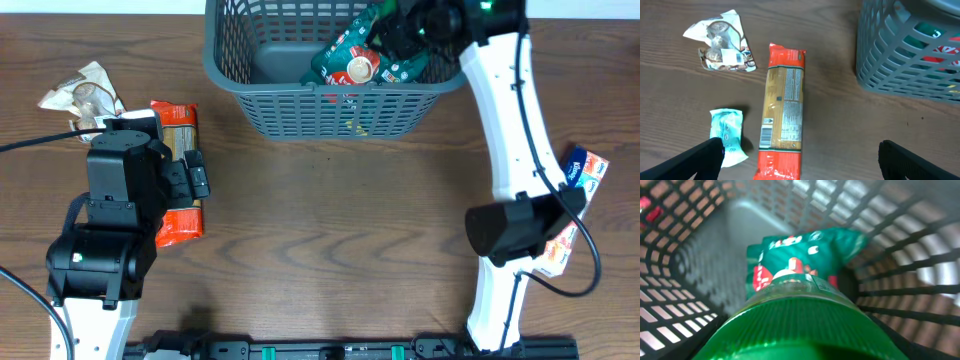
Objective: Pack container
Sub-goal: 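Carry the jar with the right gripper and release it into the basket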
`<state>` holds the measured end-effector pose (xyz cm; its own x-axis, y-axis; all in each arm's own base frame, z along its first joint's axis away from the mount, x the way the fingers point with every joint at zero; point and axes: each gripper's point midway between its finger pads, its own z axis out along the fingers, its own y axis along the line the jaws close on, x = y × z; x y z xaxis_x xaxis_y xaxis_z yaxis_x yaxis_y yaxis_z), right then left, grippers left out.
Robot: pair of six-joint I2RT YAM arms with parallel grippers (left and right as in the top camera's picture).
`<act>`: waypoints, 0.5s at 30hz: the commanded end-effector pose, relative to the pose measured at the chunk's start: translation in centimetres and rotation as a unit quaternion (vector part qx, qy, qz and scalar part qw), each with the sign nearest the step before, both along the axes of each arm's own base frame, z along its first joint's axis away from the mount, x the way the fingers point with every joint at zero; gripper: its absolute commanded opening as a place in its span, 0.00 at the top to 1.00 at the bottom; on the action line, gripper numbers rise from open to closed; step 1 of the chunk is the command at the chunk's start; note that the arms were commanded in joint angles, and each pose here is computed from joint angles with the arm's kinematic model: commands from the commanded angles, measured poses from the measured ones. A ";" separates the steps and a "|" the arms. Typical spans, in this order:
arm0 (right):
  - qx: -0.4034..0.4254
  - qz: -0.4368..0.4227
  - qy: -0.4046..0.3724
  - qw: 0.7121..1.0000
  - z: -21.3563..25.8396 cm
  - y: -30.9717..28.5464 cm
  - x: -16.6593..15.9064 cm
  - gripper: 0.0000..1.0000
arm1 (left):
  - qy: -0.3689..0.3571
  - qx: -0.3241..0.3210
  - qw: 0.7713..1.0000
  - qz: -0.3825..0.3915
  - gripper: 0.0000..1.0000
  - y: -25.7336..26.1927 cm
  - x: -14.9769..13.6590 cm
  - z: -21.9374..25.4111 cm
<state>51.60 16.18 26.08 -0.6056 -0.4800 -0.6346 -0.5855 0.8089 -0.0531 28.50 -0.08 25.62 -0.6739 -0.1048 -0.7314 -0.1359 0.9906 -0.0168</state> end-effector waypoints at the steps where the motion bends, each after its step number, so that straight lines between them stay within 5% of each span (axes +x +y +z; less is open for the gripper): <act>1: 0.018 0.041 0.019 0.999 -1.5 2.5 -0.3 0.99 | -0.004 0.006 1.000 0.002 0.01 0.3 0.0 0.6; 13: -0.024 0.096 0.154 0.983 -12.3 5.7 -2.6 0.99 | 0.000 0.006 1.000 0.002 0.01 0.3 -0.2 0.5; 14: -0.026 0.097 0.164 0.981 -13.1 5.8 -2.8 0.92 | 0.000 0.006 1.000 0.002 0.01 0.3 -0.2 0.5; 15: -0.028 0.097 0.172 0.980 -13.6 5.8 -2.9 0.73 | 0.000 0.006 1.000 0.002 0.02 0.3 -0.2 0.5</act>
